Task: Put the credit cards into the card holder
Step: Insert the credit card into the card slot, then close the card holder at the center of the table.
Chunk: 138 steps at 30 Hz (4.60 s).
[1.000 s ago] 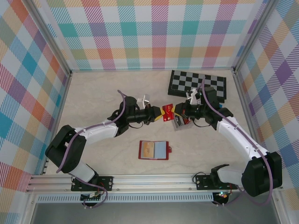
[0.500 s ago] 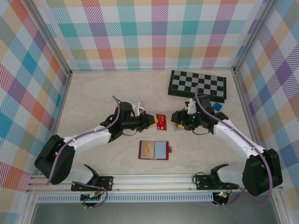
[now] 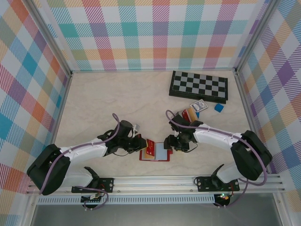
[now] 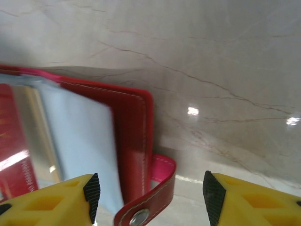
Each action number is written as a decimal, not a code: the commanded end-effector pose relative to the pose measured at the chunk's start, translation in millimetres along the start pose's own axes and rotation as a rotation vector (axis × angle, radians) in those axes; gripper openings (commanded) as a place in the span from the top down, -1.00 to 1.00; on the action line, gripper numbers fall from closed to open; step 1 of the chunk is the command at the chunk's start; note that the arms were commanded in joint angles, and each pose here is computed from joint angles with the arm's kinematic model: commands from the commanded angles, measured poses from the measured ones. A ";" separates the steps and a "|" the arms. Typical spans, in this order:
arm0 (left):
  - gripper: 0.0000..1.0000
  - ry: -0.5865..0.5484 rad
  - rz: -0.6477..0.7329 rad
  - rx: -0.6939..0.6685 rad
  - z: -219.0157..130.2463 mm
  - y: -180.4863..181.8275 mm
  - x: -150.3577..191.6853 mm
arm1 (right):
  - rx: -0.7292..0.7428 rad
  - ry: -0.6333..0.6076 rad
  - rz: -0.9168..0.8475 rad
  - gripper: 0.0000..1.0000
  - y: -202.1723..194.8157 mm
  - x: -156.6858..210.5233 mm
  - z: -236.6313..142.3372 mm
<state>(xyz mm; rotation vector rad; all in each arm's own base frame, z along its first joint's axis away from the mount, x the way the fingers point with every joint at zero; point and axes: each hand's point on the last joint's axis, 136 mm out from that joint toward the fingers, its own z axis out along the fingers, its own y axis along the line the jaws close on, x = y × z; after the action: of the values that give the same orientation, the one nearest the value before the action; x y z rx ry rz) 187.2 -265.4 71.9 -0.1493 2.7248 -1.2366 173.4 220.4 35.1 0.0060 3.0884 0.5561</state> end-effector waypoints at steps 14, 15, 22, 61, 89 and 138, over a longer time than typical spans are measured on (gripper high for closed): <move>1.00 0.025 0.066 -0.023 34.9 8.8 10.0 | 0.055 0.040 0.024 0.61 -13.9 6.1 25.9; 1.00 0.032 0.062 -0.032 37.1 10.9 11.8 | 0.057 0.042 0.025 0.65 -15.0 6.7 27.1; 1.00 0.076 0.074 -0.066 45.0 18.5 21.1 | 0.056 0.050 0.031 0.75 -15.7 6.8 33.1; 1.00 0.237 0.180 -0.119 58.8 -8.6 29.0 | 0.006 0.052 0.056 0.85 -6.7 4.8 38.4; -0.07 0.076 0.195 -0.282 38.2 -7.2 24.5 | 0.079 0.035 0.082 0.85 -22.5 7.1 33.9; 0.33 0.043 0.052 -0.036 15.3 -28.5 -7.0 | 0.064 0.033 0.068 0.84 -16.0 1.9 36.5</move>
<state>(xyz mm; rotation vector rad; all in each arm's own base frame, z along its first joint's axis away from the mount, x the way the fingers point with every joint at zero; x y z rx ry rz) 196.0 -279.4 60.2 -0.1108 2.8373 -1.0577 172.6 215.1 10.6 0.1150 3.1437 0.4726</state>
